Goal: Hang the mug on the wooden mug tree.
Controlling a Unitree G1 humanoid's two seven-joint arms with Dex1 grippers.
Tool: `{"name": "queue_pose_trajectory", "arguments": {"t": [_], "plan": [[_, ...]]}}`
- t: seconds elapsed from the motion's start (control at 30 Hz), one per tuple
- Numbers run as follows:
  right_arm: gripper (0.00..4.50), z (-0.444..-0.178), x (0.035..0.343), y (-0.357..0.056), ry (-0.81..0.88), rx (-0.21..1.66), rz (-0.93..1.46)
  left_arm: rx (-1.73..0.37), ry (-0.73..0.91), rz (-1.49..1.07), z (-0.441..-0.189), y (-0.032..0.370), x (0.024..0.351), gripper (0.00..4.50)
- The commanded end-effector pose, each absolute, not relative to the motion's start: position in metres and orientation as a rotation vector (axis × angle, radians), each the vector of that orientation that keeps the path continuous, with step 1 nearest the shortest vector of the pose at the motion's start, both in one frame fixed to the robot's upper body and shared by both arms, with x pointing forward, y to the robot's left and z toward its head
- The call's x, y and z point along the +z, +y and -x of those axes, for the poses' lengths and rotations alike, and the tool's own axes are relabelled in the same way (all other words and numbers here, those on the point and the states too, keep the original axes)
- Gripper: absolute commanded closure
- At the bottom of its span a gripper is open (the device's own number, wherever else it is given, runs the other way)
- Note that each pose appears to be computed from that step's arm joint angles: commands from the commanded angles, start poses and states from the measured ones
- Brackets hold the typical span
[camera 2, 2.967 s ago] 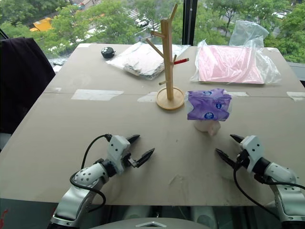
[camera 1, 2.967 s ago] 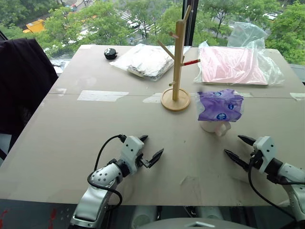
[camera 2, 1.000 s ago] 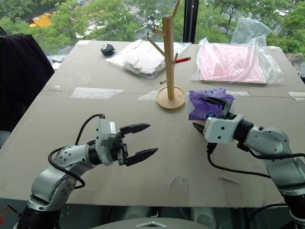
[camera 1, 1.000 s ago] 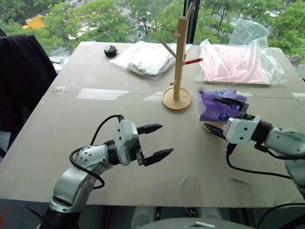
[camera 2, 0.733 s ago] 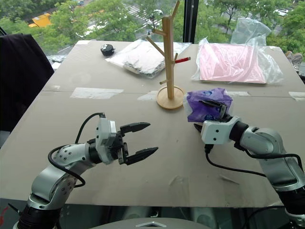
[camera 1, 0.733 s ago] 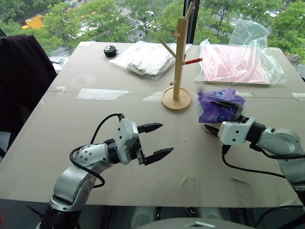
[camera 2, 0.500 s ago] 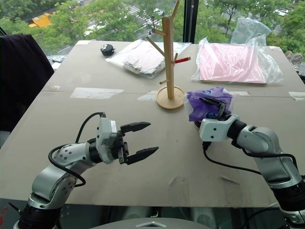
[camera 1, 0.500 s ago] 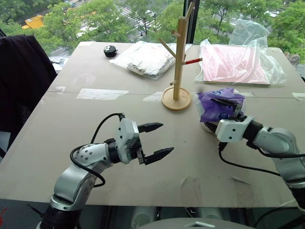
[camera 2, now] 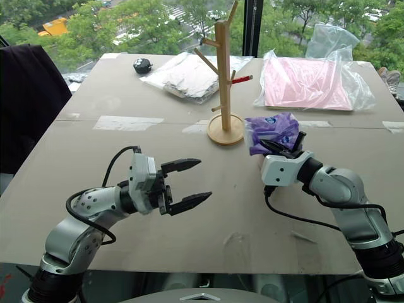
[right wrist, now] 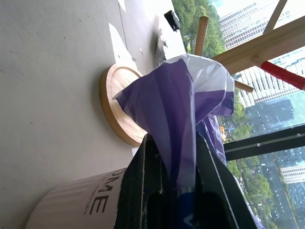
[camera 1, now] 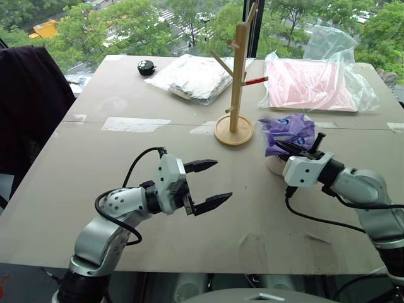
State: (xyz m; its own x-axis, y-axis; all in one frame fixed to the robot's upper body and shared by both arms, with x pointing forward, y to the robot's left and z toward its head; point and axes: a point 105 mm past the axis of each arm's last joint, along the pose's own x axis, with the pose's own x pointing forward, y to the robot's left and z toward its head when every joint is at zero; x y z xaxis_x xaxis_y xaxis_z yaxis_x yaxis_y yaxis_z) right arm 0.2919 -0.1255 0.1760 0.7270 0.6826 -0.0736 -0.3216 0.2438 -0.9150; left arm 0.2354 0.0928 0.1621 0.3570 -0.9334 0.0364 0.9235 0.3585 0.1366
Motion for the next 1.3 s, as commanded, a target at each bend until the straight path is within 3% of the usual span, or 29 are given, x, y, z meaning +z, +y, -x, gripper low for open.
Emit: {"name": "queue_pose_trajectory", "arguments": {"t": [0.03,0.17,0.23,0.37,0.5,0.53,0.67,0.8,0.93,1.07,1.3], "plan": [[4.44,-0.290,0.224,-0.140,-0.502,0.555,1.159,-1.228,-0.194,-0.090,-0.233,0.086,0.180,0.00],[4.44,-0.293,0.251,-0.167,-0.487,0.419,1.154,-1.250,-0.211,-0.087,-0.237,0.078,0.185,0.00],[4.44,-0.297,0.251,-0.196,-0.369,0.339,1.084,-1.280,-0.215,-0.083,-0.238,0.069,0.186,0.00],[4.44,-0.302,0.224,-0.268,-0.086,0.208,1.040,-1.327,-0.200,-0.134,-0.256,0.047,0.185,0.00],[4.44,-0.311,0.212,-0.309,0.012,0.110,1.033,-1.344,-0.221,-0.137,-0.274,0.028,0.193,0.00],[3.68,-0.313,0.205,-0.320,0.057,0.105,1.075,-1.354,-0.230,-0.126,-0.277,0.022,0.197,0.00],[1.83,-0.312,0.195,-0.342,0.132,0.087,1.126,-1.385,-0.240,-0.109,-0.278,0.011,0.202,0.00],[0.02,-0.301,0.197,-0.324,0.077,0.165,0.981,-1.372,-0.215,-0.116,-0.278,0.013,0.198,0.00],[0.02,-0.272,0.177,-0.268,0.086,0.400,0.544,-1.344,-0.168,-0.129,-0.276,0.021,0.187,0.00],[0.02,-0.245,0.151,-0.228,0.178,0.532,0.315,-1.318,-0.113,-0.162,-0.274,0.028,0.174,0.00],[0.02,-0.244,0.113,-0.198,0.194,0.382,0.055,-1.211,-0.038,-0.237,-0.277,0.040,0.155,0.00]]}}
